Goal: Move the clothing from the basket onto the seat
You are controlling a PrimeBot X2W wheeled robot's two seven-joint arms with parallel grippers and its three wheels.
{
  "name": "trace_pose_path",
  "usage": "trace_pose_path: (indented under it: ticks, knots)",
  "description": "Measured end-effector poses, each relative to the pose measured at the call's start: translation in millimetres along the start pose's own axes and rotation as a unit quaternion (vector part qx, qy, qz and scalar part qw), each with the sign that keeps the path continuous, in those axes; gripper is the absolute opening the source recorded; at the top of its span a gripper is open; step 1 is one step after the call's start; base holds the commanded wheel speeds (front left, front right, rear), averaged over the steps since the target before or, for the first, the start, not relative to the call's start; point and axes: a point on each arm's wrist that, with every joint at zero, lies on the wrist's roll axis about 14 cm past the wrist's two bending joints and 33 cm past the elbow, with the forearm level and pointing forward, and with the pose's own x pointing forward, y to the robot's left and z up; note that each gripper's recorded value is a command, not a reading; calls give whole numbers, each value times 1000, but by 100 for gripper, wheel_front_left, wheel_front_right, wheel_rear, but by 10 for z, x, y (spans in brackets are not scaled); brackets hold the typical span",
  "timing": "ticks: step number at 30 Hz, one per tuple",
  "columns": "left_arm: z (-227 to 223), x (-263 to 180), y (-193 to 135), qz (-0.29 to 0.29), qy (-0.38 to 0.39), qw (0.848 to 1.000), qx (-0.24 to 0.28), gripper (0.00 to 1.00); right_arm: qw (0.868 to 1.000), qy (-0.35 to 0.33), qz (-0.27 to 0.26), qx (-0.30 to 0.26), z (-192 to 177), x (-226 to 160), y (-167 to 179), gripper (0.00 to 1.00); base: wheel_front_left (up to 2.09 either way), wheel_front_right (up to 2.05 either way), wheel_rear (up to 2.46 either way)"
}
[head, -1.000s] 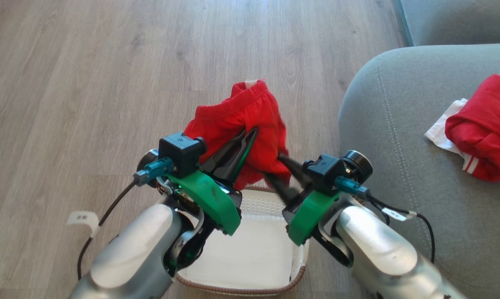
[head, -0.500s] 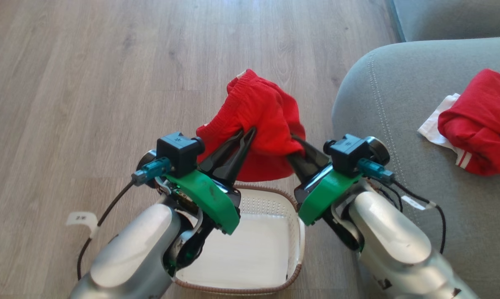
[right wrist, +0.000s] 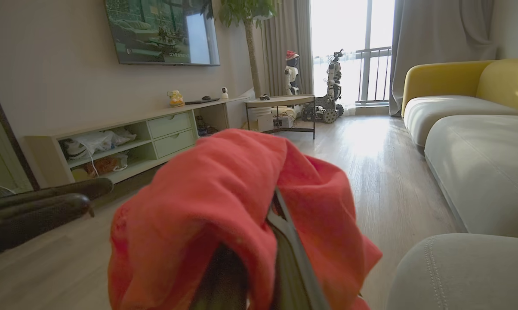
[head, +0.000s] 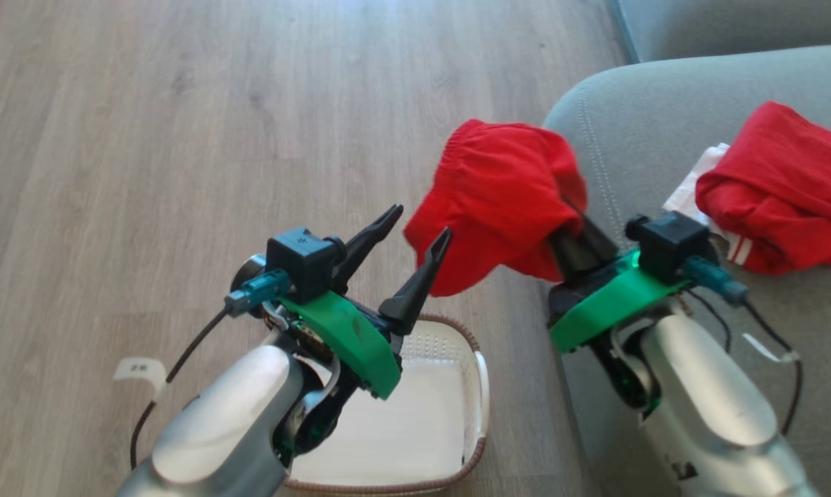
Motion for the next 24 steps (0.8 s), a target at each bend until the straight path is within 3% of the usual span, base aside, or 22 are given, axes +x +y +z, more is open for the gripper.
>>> trace_pose_path:
  ticks: [13,24]
  knots:
    - [-208,182,-318,-62,24,998,-1,100,993,-56,-104,-12,418,-496,-676,0,0,0,0]
    - [-425,437,-634,-130,48,990,-6,100,976,-79,-198,-47,679,-1038,-1174,0,0,0,0]
